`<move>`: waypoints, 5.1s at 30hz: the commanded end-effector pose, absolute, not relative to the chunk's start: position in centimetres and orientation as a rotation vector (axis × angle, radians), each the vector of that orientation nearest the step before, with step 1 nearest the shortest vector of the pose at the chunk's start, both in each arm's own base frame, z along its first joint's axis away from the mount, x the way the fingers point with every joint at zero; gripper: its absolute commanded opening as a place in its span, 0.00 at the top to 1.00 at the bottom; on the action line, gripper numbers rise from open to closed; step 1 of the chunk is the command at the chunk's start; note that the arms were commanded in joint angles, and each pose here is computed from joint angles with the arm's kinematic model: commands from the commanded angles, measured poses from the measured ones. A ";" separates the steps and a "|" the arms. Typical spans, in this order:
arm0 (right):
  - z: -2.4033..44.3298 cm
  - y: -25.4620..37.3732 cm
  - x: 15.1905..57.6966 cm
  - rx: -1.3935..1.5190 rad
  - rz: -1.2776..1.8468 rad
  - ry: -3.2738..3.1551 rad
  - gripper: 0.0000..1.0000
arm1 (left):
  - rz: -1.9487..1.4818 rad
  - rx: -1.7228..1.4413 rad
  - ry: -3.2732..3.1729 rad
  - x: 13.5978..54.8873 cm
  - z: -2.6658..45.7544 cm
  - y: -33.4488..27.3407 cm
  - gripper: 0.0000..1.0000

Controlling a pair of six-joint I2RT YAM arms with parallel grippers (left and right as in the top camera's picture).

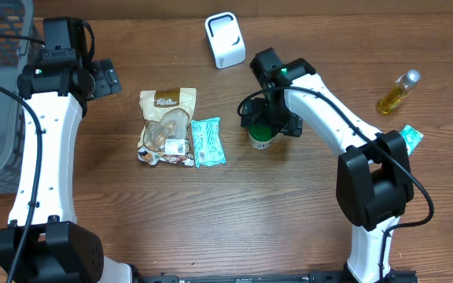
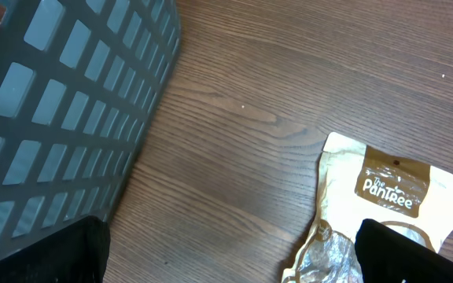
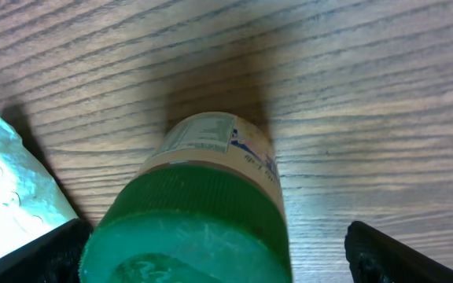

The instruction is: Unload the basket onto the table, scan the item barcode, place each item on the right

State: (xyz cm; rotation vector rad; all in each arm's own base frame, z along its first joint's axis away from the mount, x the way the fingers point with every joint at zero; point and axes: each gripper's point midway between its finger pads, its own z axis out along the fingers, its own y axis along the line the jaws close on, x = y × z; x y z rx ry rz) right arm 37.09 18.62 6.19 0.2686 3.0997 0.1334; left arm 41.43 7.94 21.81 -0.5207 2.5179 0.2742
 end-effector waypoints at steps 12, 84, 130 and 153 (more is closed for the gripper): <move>6.0 19.7 37.1 0.230 -0.032 3.011 0.11 | 0.293 -0.491 2.526 41.5 21.8 7.8 0.01; 13.5 21.0 42.7 -0.045 0.087 2.822 0.00 | 0.293 -0.491 2.526 41.5 21.8 7.8 0.00; 3.6 19.6 39.7 0.038 0.037 2.922 0.05 | 0.293 -0.491 2.526 41.5 21.8 7.8 0.01; 5.5 20.4 40.1 -0.115 0.071 2.925 0.19 | 0.293 -0.491 2.526 41.5 21.8 7.8 0.01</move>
